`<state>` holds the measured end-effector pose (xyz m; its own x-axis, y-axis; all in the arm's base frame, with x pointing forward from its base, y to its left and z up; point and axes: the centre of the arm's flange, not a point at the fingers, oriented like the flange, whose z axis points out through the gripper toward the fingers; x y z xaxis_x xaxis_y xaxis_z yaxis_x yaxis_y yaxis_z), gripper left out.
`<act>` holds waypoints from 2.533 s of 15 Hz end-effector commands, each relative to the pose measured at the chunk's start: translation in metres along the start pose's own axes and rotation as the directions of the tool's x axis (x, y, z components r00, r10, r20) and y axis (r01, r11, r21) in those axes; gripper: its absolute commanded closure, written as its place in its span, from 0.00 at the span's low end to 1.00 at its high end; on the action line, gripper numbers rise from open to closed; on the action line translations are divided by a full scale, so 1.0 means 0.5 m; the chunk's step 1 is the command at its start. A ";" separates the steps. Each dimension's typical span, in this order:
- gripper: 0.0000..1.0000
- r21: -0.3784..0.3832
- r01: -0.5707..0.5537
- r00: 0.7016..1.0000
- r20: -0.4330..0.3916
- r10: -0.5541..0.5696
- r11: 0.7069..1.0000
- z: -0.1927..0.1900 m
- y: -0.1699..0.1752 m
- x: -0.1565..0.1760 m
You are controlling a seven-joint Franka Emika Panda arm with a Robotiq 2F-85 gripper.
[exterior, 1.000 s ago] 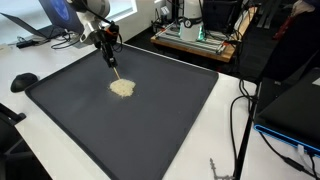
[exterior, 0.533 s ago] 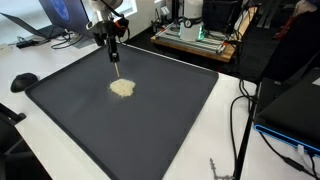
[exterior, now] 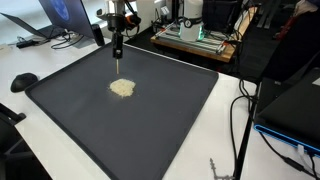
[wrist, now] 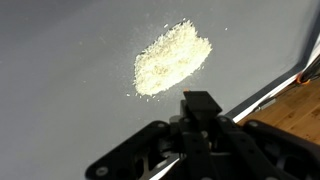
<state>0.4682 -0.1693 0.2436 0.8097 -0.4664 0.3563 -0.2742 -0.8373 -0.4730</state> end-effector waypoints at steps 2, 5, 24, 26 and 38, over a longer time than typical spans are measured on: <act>0.97 -0.091 0.051 0.996 -0.062 -0.057 0.995 -0.038 -0.066 -0.043; 0.97 -0.145 0.106 0.991 -0.066 -0.117 0.984 -0.048 -0.105 -0.050; 0.97 -0.275 0.458 0.888 0.181 -0.422 0.845 -0.057 -0.231 -0.018; 0.97 -0.279 0.490 0.870 0.215 -0.443 0.826 -0.052 -0.238 -0.006; 0.97 -0.248 0.651 0.731 0.459 -0.505 0.717 0.012 -0.356 0.058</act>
<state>0.5238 -0.0452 0.3366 0.9645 0.1871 0.1864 0.1748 -0.9813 0.0806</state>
